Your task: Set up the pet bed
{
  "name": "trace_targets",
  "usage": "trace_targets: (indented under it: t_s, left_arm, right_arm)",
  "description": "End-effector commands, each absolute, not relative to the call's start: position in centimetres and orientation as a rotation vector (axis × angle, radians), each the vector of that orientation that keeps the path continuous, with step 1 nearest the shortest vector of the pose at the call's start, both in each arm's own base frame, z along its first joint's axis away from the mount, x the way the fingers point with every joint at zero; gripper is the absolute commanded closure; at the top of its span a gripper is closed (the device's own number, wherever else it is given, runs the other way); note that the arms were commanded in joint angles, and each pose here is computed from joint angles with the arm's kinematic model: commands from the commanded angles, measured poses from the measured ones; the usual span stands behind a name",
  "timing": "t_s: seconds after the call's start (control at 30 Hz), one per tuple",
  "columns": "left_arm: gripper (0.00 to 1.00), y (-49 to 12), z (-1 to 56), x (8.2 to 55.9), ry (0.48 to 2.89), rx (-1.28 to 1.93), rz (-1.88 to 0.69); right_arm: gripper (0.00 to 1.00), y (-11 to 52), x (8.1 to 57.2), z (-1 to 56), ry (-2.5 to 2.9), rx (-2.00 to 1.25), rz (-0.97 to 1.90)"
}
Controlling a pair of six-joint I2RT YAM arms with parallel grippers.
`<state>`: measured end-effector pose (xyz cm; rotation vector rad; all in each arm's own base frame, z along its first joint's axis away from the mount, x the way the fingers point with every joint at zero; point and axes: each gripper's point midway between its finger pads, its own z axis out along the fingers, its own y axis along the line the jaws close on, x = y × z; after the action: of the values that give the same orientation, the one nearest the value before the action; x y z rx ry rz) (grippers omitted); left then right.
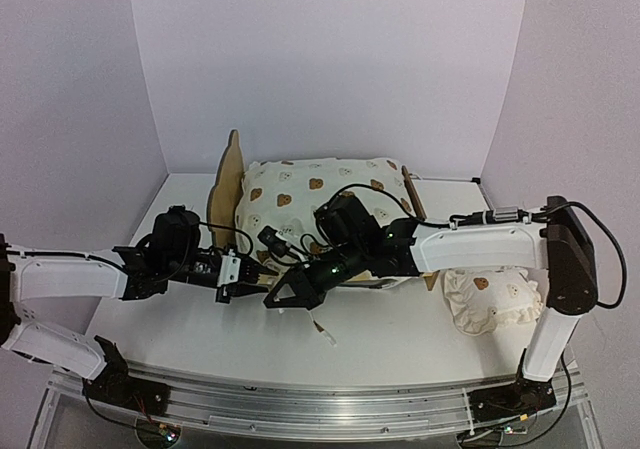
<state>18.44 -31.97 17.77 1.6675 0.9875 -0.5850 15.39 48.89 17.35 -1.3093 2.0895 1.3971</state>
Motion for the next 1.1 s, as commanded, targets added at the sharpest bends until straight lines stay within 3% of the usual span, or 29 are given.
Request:
trace_targets:
  t_s: [0.0,0.07,0.13,0.23,0.27,0.37,0.57,0.9,0.97,1.07]
  left_arm:
    - [0.85,-32.7,19.6,18.2,0.897,1.638,-0.582]
    - [0.96,-32.6,19.6,18.3,0.902,1.635,-0.575]
    - [1.00,-32.5,19.7,18.7,0.941,1.617,-0.564]
    - [1.00,-32.2,19.6,19.3,1.035,1.590,-0.573]
    - [1.00,-32.1,19.3,19.2,1.063,1.596,-0.580]
    - [1.00,-31.6,18.5,18.7,1.115,1.620,-0.597]
    - [1.00,-30.0,16.6,17.3,1.158,1.661,-0.593]
    - [1.00,-29.0,15.6,17.4,1.236,1.646,-0.562]
    - [1.00,-28.9,15.7,17.5,1.251,1.633,-0.559]
    - [1.00,-29.2,16.4,18.3,1.293,1.576,-0.568]
  right_arm:
    - [1.00,49.2,15.2,20.6,2.008,-1.306,1.450]
    - [1.00,49.0,15.4,20.4,2.030,-1.287,1.447]
    - [0.99,48.3,16.3,19.6,2.095,-1.218,1.408]
    - [0.67,45.4,19.6,17.1,2.228,-1.000,1.150]
    - [0.61,43.7,20.6,15.4,2.282,-0.925,1.028]
    - [0.46,39.6,21.3,11.4,2.421,-0.817,0.770]
    - [0.29,38.9,20.2,7.8,2.441,-0.899,0.519]
    - [0.38,37.1,17.5,0.6,2.523,-1.114,0.220]
    - [0.53,36.4,16.9,-0.6,2.566,-1.112,0.193]
    - [0.86,35.5,16.2,-1.3,2.589,-1.138,0.144]
